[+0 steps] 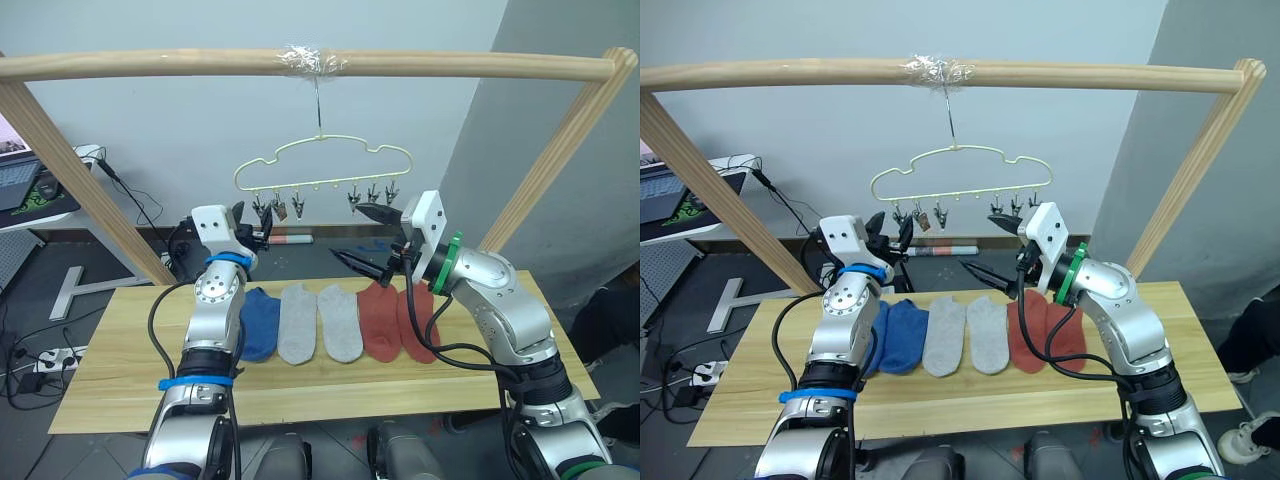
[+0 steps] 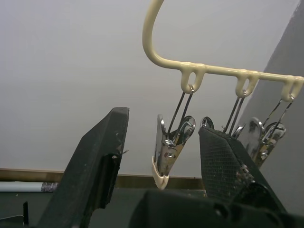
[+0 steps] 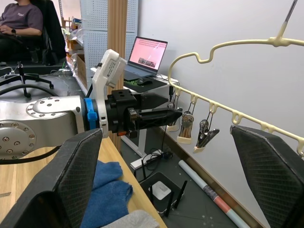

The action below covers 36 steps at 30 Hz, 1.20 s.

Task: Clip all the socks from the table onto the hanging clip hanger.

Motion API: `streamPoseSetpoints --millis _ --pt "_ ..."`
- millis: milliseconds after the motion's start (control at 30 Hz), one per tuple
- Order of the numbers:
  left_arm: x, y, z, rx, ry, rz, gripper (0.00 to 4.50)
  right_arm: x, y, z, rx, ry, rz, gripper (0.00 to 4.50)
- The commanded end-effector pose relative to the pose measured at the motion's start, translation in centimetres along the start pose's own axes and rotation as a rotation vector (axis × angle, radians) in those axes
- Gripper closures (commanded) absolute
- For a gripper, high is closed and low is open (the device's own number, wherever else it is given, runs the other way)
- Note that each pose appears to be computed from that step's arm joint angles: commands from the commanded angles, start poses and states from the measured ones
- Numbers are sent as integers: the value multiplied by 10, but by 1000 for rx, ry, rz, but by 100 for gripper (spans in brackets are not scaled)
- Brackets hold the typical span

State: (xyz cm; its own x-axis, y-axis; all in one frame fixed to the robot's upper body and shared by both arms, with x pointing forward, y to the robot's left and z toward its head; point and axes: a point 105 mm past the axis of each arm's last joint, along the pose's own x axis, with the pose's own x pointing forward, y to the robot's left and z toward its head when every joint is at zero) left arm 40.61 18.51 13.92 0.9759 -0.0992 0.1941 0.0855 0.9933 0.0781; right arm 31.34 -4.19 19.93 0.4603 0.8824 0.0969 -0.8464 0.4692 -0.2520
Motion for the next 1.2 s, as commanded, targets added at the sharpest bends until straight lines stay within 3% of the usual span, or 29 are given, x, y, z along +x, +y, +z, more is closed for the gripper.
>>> streamPoseSetpoints --millis 33,967,1200 --pt "5 4 16 13 -61 13 180 -1 -1 18 -33 -52 3 0" --pt "16 -2 23 26 -87 -3 180 -4 -4 20 -37 -46 -9 0" --pt "16 -4 22 -3 -88 -11 390 -4 -3 20 -34 -47 -12 0"
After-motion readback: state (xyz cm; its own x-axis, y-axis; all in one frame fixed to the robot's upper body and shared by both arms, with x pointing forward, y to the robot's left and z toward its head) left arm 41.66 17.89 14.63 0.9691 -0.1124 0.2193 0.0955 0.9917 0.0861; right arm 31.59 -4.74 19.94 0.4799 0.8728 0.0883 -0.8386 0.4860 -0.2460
